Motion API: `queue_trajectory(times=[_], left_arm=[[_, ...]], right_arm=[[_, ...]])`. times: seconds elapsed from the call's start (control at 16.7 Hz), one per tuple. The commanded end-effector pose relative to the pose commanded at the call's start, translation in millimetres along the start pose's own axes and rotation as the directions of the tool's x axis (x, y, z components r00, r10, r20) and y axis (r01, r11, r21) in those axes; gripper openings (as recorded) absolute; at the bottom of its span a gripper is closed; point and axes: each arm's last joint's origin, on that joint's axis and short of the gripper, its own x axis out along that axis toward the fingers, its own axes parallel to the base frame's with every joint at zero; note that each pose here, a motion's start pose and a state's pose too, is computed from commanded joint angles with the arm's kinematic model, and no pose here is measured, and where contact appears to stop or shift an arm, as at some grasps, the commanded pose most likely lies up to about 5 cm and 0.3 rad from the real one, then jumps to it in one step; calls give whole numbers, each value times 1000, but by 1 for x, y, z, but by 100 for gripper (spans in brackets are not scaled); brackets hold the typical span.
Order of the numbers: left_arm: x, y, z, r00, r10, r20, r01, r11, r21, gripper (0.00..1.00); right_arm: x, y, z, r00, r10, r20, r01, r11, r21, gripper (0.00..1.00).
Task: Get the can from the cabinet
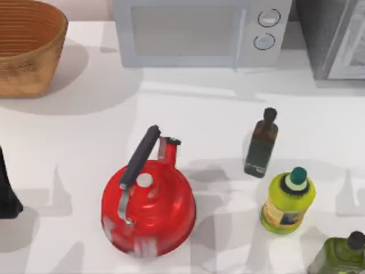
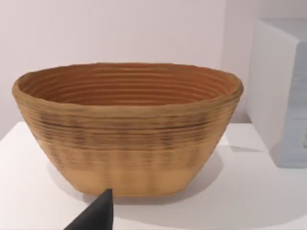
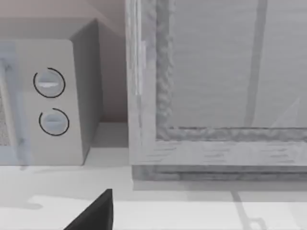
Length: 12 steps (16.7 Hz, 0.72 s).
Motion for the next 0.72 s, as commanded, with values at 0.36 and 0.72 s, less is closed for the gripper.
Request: queue_trajectory(times=[0.36,0.72], left_arm=[[0,0,0,1000,0,0,0,1000,0,100],[0,0,0,1000,0,0,0,1000,0,100]], right_arm=[[0,1,26,1000,3,-14,-3,1000,-1,100],[17,7,137,1000,2,-22,-2,1000,-6,100]])
